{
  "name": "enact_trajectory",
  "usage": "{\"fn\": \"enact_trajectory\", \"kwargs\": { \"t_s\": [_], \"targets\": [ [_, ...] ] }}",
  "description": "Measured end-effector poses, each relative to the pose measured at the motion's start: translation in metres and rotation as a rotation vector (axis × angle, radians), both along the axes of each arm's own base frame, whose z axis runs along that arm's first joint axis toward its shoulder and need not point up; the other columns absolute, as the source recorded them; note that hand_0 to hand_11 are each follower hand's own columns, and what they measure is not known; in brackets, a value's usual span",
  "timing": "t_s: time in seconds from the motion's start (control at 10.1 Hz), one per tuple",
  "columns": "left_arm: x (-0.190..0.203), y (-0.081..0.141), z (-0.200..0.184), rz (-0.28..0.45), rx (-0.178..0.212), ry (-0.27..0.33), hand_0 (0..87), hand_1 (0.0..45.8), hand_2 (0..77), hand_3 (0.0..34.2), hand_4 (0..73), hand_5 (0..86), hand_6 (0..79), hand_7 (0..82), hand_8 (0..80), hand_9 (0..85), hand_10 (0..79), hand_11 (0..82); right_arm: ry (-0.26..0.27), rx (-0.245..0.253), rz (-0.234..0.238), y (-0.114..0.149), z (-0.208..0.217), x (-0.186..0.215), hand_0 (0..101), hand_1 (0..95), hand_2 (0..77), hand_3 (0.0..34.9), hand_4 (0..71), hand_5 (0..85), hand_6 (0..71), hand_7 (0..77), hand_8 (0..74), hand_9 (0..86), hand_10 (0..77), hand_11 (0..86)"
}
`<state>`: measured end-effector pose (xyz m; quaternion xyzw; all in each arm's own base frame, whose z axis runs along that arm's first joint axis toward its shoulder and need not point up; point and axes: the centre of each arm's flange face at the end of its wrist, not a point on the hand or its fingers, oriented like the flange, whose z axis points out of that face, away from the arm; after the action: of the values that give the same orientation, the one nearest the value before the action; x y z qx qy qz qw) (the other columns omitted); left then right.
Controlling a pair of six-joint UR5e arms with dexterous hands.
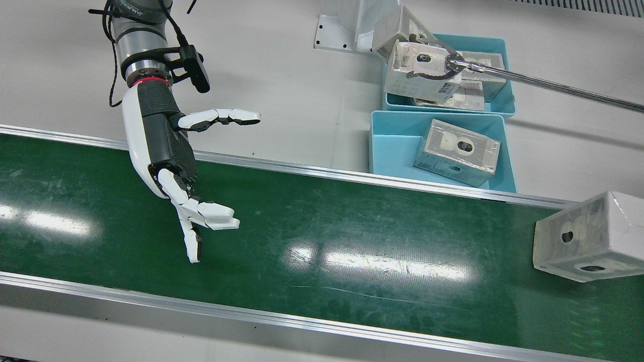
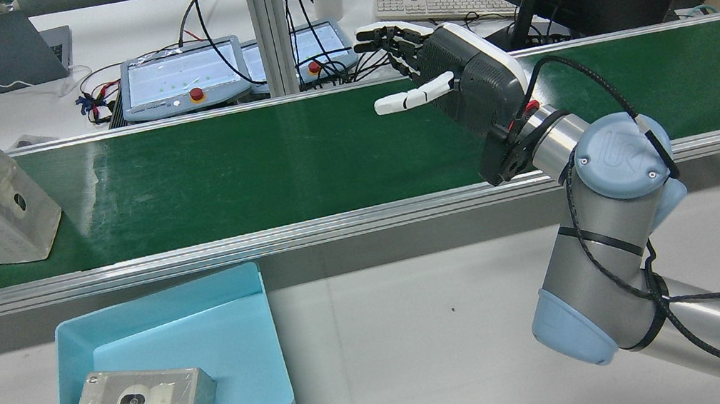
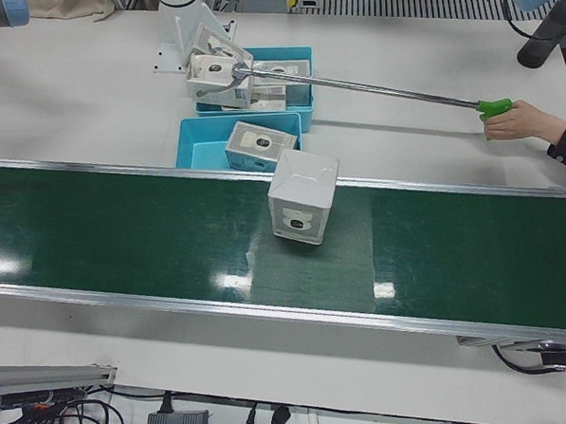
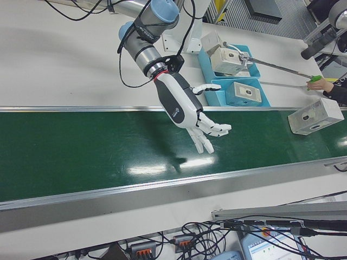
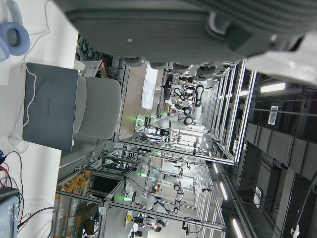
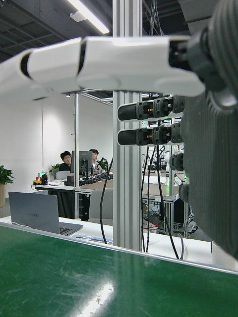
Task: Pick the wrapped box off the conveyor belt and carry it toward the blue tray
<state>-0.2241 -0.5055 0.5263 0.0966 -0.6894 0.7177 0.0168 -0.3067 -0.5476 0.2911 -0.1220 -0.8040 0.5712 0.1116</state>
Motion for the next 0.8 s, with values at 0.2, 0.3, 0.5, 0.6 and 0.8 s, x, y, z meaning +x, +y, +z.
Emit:
{"fn": "enact_trajectory", "kwargs": {
  "t_s": [0.2, 0.3, 0.5, 0.6, 0.8],
  "targets": [
    [0.0, 0.0, 0.0, 0.0, 0.0, 0.0, 0.0, 0.0, 0.5, 0.0, 0.0, 0.5, 0.0, 0.5, 0.5, 0.0, 0.5, 0.0, -0.001, 0.001, -0.001, 0.0, -0.001, -0.002, 49, 16.9, 15.8, 7.6, 15.3, 23.5, 7.6, 22.9, 0.0, 4.4, 0.0, 1.1],
    [0.0, 0.0, 0.0, 0.0, 0.0, 0.0, 0.0, 0.0, 1.1, 0.0, 0.0, 0.5, 0.0, 0.5, 0.5, 0.0, 0.5, 0.0, -0.001, 0.001, -0.003, 0.0, -0.001, -0.003, 49, 16.9, 15.8, 7.6, 15.3, 23.5, 7.6, 22.9, 0.0, 4.4, 0.0, 1.1],
    [0.0, 0.0, 0.0, 0.0, 0.0, 0.0, 0.0, 0.0, 0.5, 0.0, 0.0, 0.5, 0.0, 0.5, 0.5, 0.0, 0.5, 0.0, -0.002, 0.002, -0.013, 0.003, -0.002, -0.008, 49, 16.9, 16.4, 6.5, 16.4, 24.0, 7.6, 24.5, 0.0, 4.4, 0.0, 1.6],
    [0.0, 0.0, 0.0, 0.0, 0.0, 0.0, 0.0, 0.0, 0.5, 0.0, 0.0, 0.5, 0.0, 0.5, 0.5, 0.0, 0.5, 0.0, -0.002, 0.002, -0.018, 0.005, -0.003, -0.01, 49, 16.9, 15.8, 6.4, 16.4, 24.0, 7.6, 24.5, 0.0, 4.4, 0.0, 1.6],
    [0.0, 0.0, 0.0, 0.0, 0.0, 0.0, 0.0, 0.0, 0.5, 0.0, 0.0, 0.5, 0.0, 0.5, 0.5, 0.0, 0.5, 0.0, -0.002, 0.001, -0.023, 0.006, -0.003, -0.013, 49, 16.9, 16.4, 7.7, 15.8, 24.5, 7.1, 24.5, 0.0, 4.4, 0.0, 1.6]
  ]
}}
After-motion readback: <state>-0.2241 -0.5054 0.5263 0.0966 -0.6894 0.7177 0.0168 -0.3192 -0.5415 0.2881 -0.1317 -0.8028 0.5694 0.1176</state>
